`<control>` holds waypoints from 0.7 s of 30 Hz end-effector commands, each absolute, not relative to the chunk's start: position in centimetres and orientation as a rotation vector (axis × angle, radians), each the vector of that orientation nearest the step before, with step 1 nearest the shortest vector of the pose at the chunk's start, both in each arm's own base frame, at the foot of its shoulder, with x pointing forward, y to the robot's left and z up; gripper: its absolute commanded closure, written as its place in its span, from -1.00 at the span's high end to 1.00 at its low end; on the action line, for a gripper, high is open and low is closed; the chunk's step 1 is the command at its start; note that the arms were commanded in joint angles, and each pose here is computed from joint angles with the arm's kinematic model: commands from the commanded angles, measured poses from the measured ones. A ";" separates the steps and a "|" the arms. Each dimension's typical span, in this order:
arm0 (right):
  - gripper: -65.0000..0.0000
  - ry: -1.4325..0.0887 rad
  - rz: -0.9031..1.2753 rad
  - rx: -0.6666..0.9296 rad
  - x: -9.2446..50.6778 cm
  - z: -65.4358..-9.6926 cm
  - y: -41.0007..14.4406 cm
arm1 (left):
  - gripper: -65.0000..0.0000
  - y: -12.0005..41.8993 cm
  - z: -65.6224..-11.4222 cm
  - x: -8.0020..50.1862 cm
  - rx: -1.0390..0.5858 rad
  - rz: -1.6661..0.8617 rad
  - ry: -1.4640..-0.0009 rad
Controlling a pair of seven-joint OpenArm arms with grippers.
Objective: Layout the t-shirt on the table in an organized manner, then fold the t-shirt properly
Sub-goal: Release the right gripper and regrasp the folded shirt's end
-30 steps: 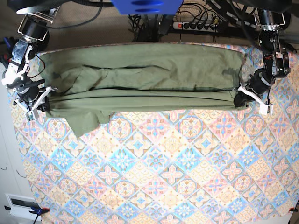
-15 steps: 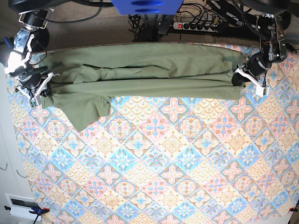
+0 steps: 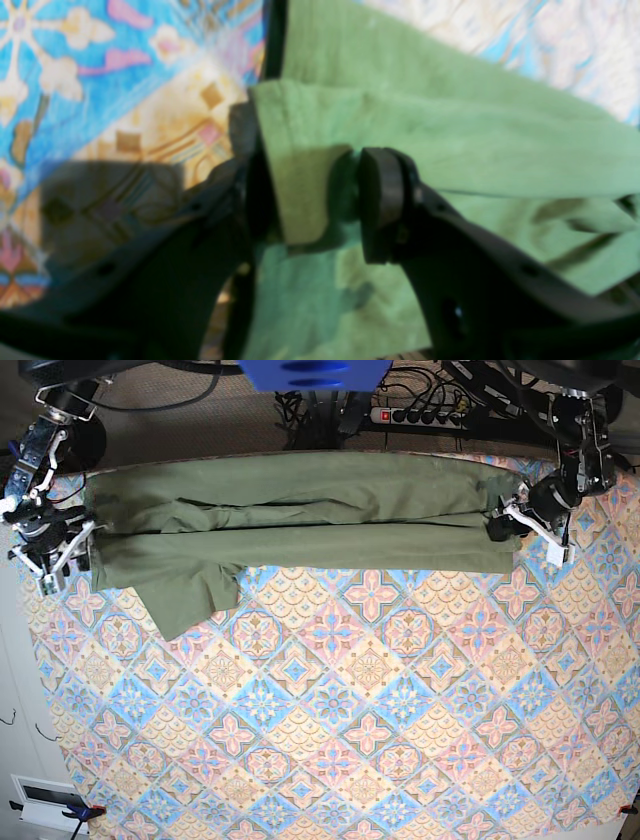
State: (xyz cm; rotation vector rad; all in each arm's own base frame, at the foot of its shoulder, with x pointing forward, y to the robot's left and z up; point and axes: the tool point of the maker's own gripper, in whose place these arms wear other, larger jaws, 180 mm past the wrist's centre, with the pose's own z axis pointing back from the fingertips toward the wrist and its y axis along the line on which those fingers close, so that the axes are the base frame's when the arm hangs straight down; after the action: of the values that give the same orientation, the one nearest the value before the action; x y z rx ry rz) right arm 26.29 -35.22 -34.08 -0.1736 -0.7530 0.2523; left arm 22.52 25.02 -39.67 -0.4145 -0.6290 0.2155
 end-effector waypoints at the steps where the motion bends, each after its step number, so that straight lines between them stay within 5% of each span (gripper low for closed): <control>1: -0.32 -0.822 0.273 -0.186 27.4 -32.1 -34.8 | -0.15 25.4 -37.6 23.8 -0.430 0.207 -0.700; 7: -0.32 -0.896 0.340 -0.213 28.5 -29.3 -33.0 | -0.15 26.5 -34.2 24.6 -0.488 0.310 -0.829; 21: -0.31 -0.811 0.425 0.037 37.3 -34.6 -26.3 | -0.13 25.2 -33.1 24.8 -0.571 0.378 -0.888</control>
State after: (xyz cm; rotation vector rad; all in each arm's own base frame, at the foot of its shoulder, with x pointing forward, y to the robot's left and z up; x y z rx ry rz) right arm 36.58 -25.52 -35.98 0.0639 -0.7764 0.4218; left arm 24.17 24.84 -34.38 -0.5702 -0.8464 0.3977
